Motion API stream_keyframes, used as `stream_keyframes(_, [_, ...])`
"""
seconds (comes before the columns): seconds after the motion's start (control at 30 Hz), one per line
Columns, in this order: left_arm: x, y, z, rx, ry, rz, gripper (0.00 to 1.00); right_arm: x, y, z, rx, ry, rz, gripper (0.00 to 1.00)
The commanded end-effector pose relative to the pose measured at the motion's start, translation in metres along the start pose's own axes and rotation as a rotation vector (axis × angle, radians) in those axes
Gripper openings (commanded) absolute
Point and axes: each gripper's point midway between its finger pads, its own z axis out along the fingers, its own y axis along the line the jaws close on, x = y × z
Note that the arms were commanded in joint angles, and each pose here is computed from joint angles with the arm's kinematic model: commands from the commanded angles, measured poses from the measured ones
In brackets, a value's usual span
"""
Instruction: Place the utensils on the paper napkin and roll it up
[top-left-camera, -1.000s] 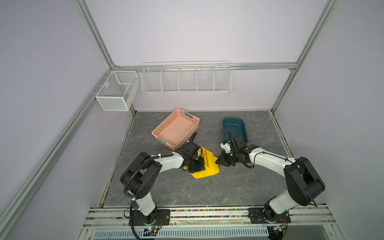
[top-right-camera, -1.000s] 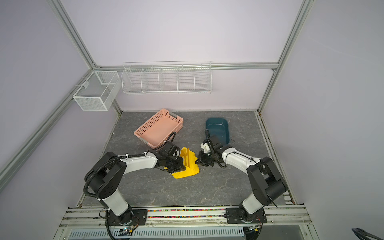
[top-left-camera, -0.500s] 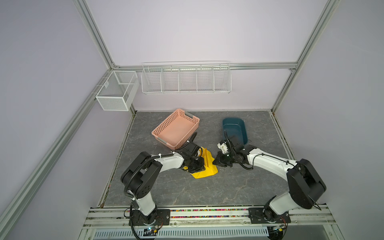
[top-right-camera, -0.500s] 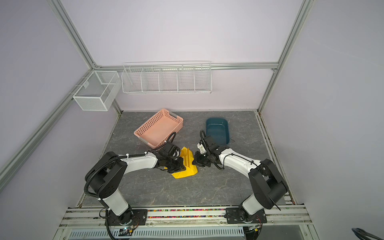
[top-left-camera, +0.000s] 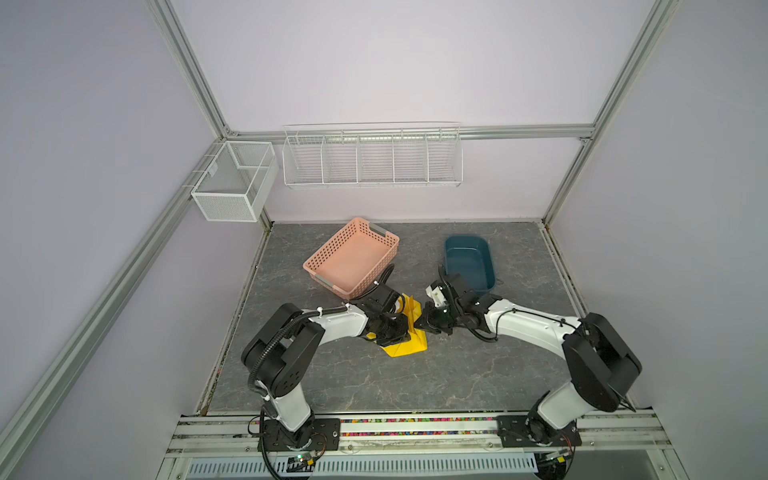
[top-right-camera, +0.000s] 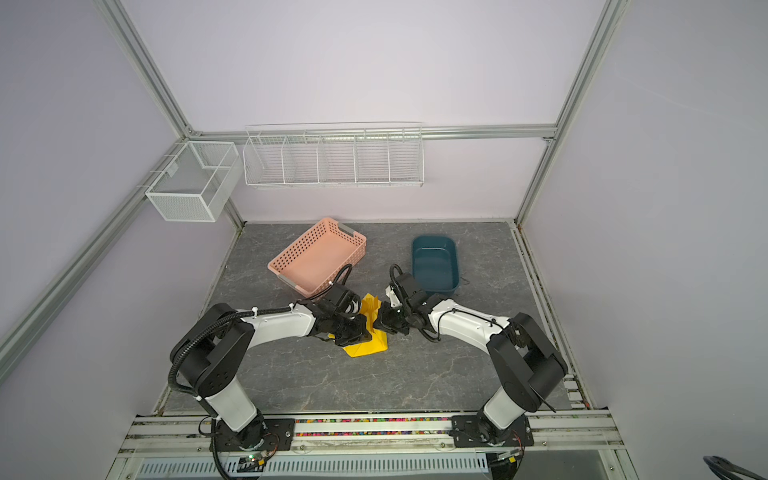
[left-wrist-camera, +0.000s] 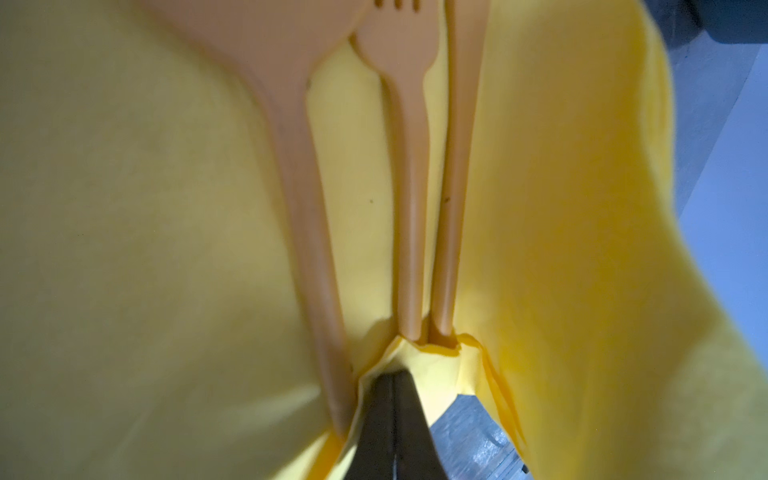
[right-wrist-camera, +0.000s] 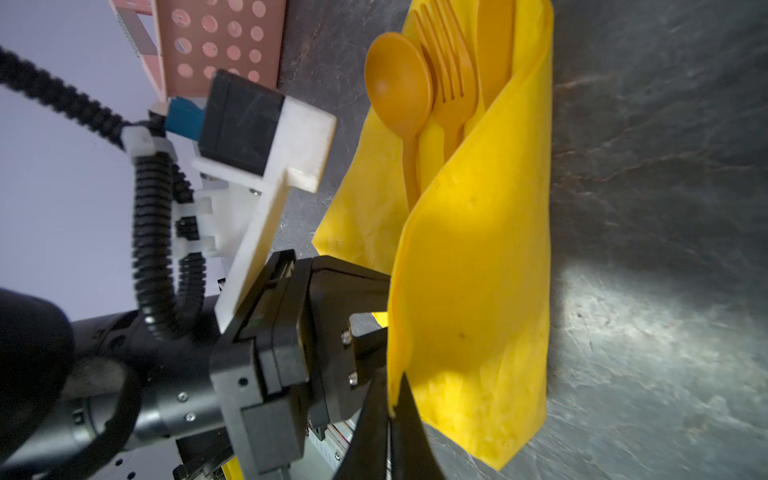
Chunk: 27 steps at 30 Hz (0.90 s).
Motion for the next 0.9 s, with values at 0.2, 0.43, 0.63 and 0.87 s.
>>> stream_keyframes(0.2, [-0.001,0.001,-0.006,-0.009,-0.030,0.004,0.00,-0.003,0.011,0.021,-0.080,0.011,0.070,0.07])
stream_keyframes(0.43, [0.000,0.000,-0.024,-0.029,-0.064,0.013,0.00,-0.001,0.008,0.032,-0.083,0.031,0.078,0.07])
stream_keyframes(0.63, [0.012,0.014,-0.035,-0.082,-0.060,0.002,0.00,0.003,0.006,0.037,-0.083,0.050,0.076,0.07])
stream_keyframes(0.87, [0.028,0.029,-0.030,-0.094,-0.016,-0.013,0.00,0.011,0.006,0.045,-0.080,0.082,0.066,0.07])
